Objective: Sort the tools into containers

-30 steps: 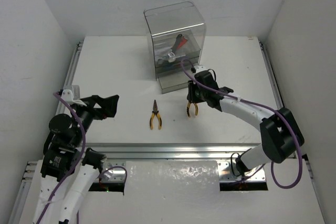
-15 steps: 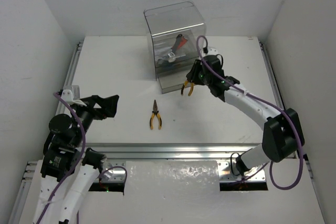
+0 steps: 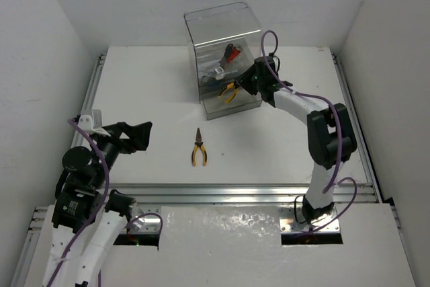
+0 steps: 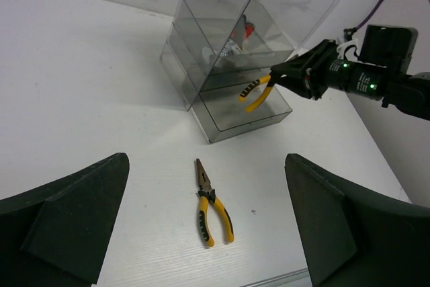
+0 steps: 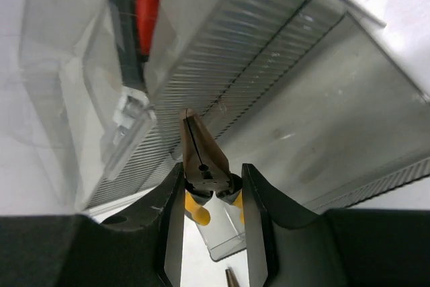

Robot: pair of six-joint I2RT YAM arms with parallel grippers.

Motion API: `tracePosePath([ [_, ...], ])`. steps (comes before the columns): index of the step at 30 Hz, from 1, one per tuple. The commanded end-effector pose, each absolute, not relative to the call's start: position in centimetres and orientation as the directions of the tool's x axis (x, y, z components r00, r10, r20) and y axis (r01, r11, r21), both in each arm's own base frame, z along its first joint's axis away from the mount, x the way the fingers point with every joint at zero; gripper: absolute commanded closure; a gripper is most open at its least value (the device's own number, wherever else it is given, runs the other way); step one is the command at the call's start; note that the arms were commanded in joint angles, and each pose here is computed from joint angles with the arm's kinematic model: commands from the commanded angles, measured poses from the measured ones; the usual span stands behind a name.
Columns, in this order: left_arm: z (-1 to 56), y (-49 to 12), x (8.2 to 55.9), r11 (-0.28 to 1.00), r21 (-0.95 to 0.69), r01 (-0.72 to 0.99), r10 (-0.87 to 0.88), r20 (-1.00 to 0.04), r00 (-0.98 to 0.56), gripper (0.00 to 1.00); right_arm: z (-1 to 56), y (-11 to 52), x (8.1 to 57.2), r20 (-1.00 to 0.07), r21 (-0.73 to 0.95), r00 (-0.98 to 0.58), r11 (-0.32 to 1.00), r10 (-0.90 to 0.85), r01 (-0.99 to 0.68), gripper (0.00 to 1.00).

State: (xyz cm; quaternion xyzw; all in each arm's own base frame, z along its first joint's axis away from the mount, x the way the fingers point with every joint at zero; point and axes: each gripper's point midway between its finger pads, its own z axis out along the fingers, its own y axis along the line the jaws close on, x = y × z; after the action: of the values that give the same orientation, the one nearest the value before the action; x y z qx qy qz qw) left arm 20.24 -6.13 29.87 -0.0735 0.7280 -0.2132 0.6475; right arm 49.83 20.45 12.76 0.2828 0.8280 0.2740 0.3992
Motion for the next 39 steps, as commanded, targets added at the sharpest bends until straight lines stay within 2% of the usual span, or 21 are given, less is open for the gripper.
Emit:
tracePosePath([
  [1, 30.9, -6.5, 20.3, 0.891, -0.409, 0.199, -0.392, -0.912, -0.118, 0.0, 16.4, 22.6, 52.1, -0.441, 0.794, -0.478, 0.578, 0.76, 0.186, 0.91],
  [2, 31.0, -6.5, 20.3, 0.891, -0.408, 0.201, -0.391, -0.913, -0.117, 0.0, 16.6, 23.0, 52.2, -0.441, 0.798, -0.492, 0.579, 0.751, 0.168, 0.9],
  [3, 31.0, -6.5, 20.3, 0.891, -0.408, 0.202, -0.391, -0.913, -0.118, 0.0, 16.3, 23.3, 52.1, -0.437, 0.794, -0.503, 0.582, 0.746, 0.173, 0.83],
  [5, 31.0, -6.6, 20.3, 0.89, -0.406, 0.206, -0.389, -0.913, -0.121, 0.0, 15.5, 23.4, 51.5, -0.436, 0.783, -0.525, 0.596, 0.731, 0.18, 0.64],
  [6, 31.0, -6.5, 20.3, 0.89, -0.406, 0.205, -0.389, -0.913, -0.119, 0.0, 15.5, 23.4, 51.1, -0.438, 0.78, -0.526, 0.599, 0.729, 0.181, 0.45],
  [9, 31.0, -6.6, 20.3, 0.89, -0.406, 0.207, -0.389, -0.913, -0.118, 0.0, 16.0, 23.3, 49.2, -0.479, 0.768, -0.52, 0.625, 0.707, 0.143, 0.27],
  [13, 30.9, -6.5, 20.4, 0.892, -0.406, 0.2, -0.388, -0.913, -0.123, 0.0, 18.4, 25.3, 48.0, -0.569, 0.71, -0.555, 0.703, 0.606, 0.039, 0.23],
  [15, 30.9, -6.5, 20.4, 0.891, -0.408, 0.199, -0.39, -0.913, -0.121, 0.0, 17.1, 27.4, 46.4, -0.63, 0.605, -0.627, 0.795, 0.457, -0.029, 0.24],
  [16, 30.9, -6.4, 20.4, 0.892, -0.407, 0.196, -0.391, -0.913, -0.12, 0.0, 19.5, 28.8, 46.8, -0.679, 0.564, -0.612, 0.822, 0.405, -0.082, 0.24],
  [17, 30.9, -6.3, 20.3, 0.892, -0.409, 0.192, -0.393, -0.912, -0.115, 0.0, 15.9, 28.7, 45.2, -0.682, 0.418, -0.687, 0.905, 0.25, -0.086, 0.23],
  [19, 31.0, -6.2, 20.3, 0.893, -0.409, 0.187, -0.394, -0.912, -0.11, 0.0, 15.8, 31.6, 43.1, -0.713, 0.284, -0.694, 0.945, 0.095, -0.162, 0.2],
  [20, 31.1, -6.1, 20.2, 0.893, -0.41, 0.186, -0.396, -0.912, -0.107, 0.0, 13.5, 31.3, 41.5, -0.677, 0.188, -0.736, 0.965, -0.006, -0.182, 0.09],
  [23, 31.2, -6.1, 20.1, 0.892, -0.411, 0.187, -0.399, -0.911, -0.103, 0.0, 11.5, 32.9, 37.9, -0.651, 0.047, -0.742, 0.967, -0.16, -0.249, 0.01],
  [28, 31.4, -5.7, 19.9, 0.894, -0.414, 0.17, -0.405, -0.91, -0.084, 0.0, 7.4, 36.0, 33.7, -0.569, -0.008, -0.772, 0.94, -0.284, -0.34, 0.03],
  [31, 31.5, -5.6, 19.8, 0.893, -0.415, 0.171, -0.408, -0.91, -0.078, 0.0, 4.9, 36.8, 33.5, -0.526, -0.01, -0.797, 0.939, -0.297, -0.344, 0.16],
  [38, 31.4, -5.7, 19.9, 0.894, -0.413, 0.175, -0.404, -0.911, -0.083, 0.0, 1.0, 38.2, 34.4, -0.462, -0.044, -0.823, 0.935, -0.331, -0.352, 0.32],
  [39, 31.4, -5.7, 19.8, 0.894, -0.413, 0.175, -0.404, -0.911, -0.083, 0.0, 0.5, 38.1, 34.4, -0.448, -0.052, -0.828, 0.935, -0.336, -0.352, 0.37],
])
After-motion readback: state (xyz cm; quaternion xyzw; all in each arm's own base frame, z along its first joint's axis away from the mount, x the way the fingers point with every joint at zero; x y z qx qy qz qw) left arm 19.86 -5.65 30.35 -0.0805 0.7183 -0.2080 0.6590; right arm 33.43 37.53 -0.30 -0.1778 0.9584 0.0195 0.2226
